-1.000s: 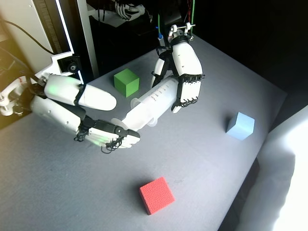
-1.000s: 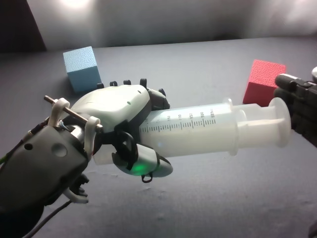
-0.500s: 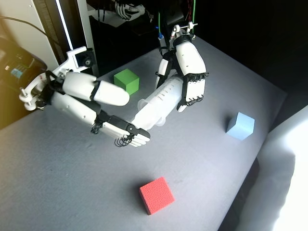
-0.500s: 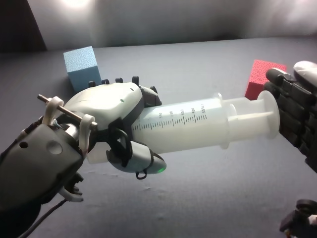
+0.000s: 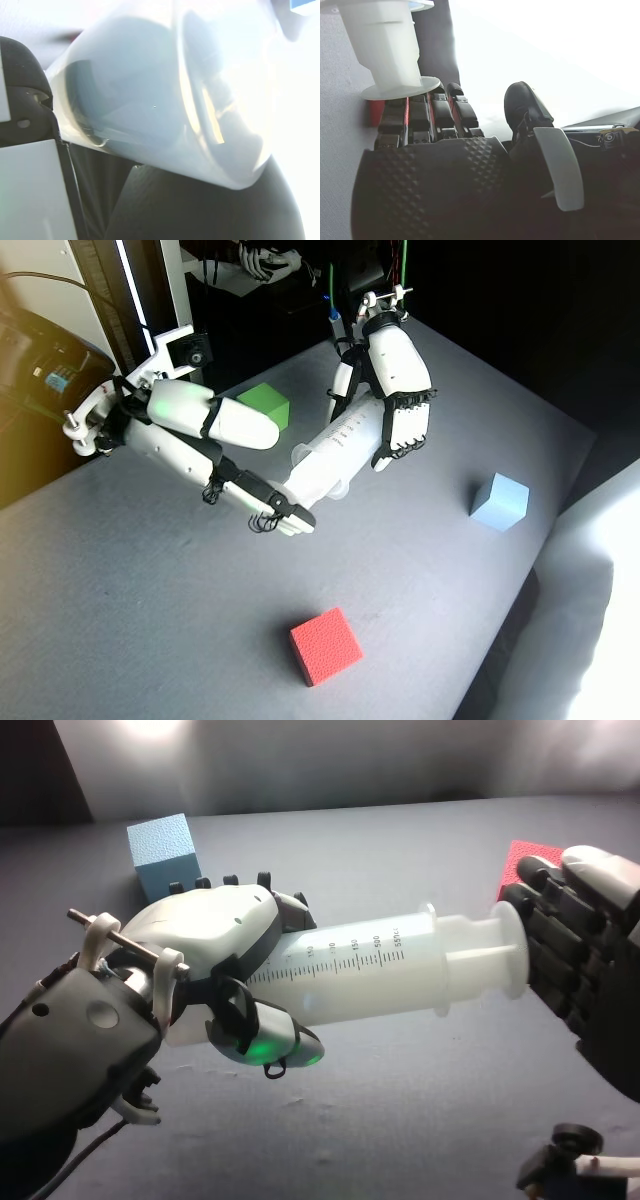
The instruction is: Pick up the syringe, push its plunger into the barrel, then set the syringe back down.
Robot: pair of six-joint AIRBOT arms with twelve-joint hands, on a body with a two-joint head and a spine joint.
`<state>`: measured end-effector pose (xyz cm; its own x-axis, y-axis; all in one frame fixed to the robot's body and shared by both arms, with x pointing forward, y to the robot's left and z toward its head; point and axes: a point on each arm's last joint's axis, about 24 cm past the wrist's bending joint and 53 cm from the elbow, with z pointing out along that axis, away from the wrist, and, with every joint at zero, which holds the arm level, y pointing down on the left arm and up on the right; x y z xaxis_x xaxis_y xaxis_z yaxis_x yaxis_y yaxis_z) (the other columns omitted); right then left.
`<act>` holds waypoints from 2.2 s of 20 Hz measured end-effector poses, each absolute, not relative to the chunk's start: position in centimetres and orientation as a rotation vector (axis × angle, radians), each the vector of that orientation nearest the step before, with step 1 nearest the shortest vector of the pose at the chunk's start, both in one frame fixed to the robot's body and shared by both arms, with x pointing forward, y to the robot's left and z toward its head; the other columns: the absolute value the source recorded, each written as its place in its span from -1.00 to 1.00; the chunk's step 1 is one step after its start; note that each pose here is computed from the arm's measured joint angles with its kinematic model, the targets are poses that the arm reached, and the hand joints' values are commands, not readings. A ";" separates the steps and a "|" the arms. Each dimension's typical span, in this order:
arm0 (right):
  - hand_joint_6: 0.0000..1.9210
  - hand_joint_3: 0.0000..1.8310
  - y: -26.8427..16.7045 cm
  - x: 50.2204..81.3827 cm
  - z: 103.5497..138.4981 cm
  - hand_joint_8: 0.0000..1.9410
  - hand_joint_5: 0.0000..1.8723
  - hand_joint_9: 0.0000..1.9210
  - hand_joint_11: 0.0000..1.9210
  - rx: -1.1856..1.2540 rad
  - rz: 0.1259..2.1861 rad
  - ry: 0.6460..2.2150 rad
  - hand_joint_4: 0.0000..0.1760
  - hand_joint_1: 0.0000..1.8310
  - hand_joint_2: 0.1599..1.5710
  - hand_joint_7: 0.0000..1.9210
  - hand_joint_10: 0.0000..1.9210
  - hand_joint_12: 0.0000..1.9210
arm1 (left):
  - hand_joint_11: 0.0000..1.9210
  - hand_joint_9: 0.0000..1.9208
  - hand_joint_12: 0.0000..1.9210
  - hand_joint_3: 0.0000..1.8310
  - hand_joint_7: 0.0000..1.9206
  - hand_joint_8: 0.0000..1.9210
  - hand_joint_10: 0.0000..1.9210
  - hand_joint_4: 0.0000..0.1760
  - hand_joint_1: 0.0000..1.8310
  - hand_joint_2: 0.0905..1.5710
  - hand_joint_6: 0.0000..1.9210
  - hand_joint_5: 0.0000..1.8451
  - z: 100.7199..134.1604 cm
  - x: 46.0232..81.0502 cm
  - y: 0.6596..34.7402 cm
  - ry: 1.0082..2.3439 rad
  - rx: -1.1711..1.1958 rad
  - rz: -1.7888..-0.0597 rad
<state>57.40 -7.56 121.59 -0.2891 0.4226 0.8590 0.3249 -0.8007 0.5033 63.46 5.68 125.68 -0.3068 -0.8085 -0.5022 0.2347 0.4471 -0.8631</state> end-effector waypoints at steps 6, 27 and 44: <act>-1.00 -0.99 -4.8 56.1 122.2 -1.00 -1.00 -1.00 -1.00 1.870 2.333 1.014 -1.00 -1.00 0.76 -1.00 -1.00 -1.00 | -0.39 -0.25 0.26 -1.00 -0.17 0.50 0.54 -1.00 0.48 0.49 -0.10 -0.06 125.6 63.4 5.6 1.552 -0.513 -1.129; -1.00 -0.99 -17.5 60.4 124.5 -1.00 -1.00 -1.00 -1.00 1.383 2.135 1.082 -1.00 -1.00 0.79 -1.00 -1.00 -1.00 | -0.45 -0.30 0.30 -1.00 -0.21 0.56 0.54 -1.00 0.47 0.51 -0.02 -0.07 125.9 62.7 4.0 1.546 -0.435 -1.166; -1.00 -1.00 -16.0 58.4 124.9 -1.00 -1.00 -1.00 -1.00 0.870 1.985 1.520 -1.00 -1.00 0.78 -1.00 -1.00 -1.00 | -0.34 -0.12 0.14 -1.00 -0.05 0.34 -0.06 -1.00 0.36 0.41 -0.14 0.06 119.5 63.5 3.0 1.629 -0.350 -1.136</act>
